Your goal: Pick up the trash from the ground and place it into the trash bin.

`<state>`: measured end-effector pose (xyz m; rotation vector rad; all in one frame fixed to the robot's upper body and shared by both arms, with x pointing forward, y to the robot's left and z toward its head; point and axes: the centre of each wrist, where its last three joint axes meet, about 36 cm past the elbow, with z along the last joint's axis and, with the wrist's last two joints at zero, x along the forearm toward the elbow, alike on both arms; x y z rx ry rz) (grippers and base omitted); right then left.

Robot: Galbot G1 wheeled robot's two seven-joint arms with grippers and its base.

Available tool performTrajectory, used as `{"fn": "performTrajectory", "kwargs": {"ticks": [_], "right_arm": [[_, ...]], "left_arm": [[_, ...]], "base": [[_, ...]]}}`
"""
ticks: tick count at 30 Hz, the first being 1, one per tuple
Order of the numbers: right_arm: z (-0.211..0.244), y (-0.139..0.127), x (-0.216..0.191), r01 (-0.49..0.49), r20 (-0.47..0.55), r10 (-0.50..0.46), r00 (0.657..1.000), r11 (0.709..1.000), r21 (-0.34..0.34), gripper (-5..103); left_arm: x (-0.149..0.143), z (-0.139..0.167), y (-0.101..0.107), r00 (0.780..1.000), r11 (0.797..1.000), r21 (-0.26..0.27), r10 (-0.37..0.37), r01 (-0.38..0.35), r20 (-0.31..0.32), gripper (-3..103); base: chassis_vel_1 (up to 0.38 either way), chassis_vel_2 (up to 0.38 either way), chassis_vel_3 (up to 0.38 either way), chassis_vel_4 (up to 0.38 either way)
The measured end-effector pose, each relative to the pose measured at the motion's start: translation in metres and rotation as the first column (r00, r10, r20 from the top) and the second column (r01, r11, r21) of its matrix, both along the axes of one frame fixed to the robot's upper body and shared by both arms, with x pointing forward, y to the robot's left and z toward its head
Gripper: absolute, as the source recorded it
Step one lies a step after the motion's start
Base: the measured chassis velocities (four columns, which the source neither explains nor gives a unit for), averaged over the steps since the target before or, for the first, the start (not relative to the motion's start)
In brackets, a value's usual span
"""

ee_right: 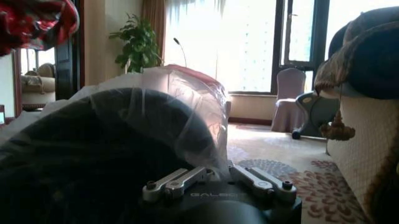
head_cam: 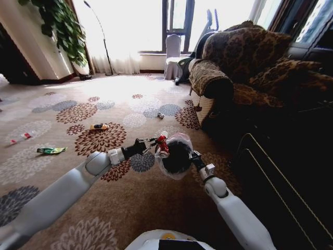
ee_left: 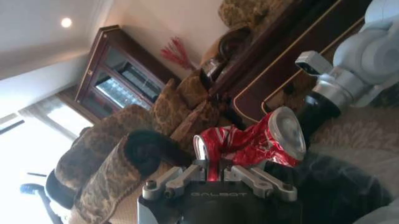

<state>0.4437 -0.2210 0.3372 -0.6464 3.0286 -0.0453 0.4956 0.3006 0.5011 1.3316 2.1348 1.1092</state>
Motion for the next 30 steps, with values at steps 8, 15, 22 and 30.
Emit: {"fn": "performTrajectory", "kwargs": {"ticks": [8,15,22,30], "right_arm": [[0.007,0.002,-0.006,-0.018,0.003,0.018,1.0,1.0,0.004,0],[0.007,-0.001,-0.007,-0.009,-0.007,0.009,1.0,1.0,0.017,0],[0.005,-0.014,-0.011,0.015,-0.023,-0.015,1.0,1.0,0.008,0],[0.004,-0.026,-0.012,0.039,-0.035,-0.039,0.999,0.999,-0.002,0]], "left_arm": [[0.043,-0.021,-0.047,0.996,0.995,0.061,-0.074,0.077,-0.055,10],[0.06,-0.04,-0.074,0.993,0.994,0.065,-0.086,0.091,-0.083,23],[0.06,-0.033,-0.077,0.992,0.994,0.04,-0.094,0.097,-0.082,45],[0.04,-0.035,-0.069,0.989,0.995,-0.032,-0.101,0.098,-0.109,77]], "base": [[0.0,0.0,0.0,0.0],[0.0,0.0,0.0,0.0],[0.0,0.0,0.0,0.0],[0.0,0.0,0.0,0.0]]}}
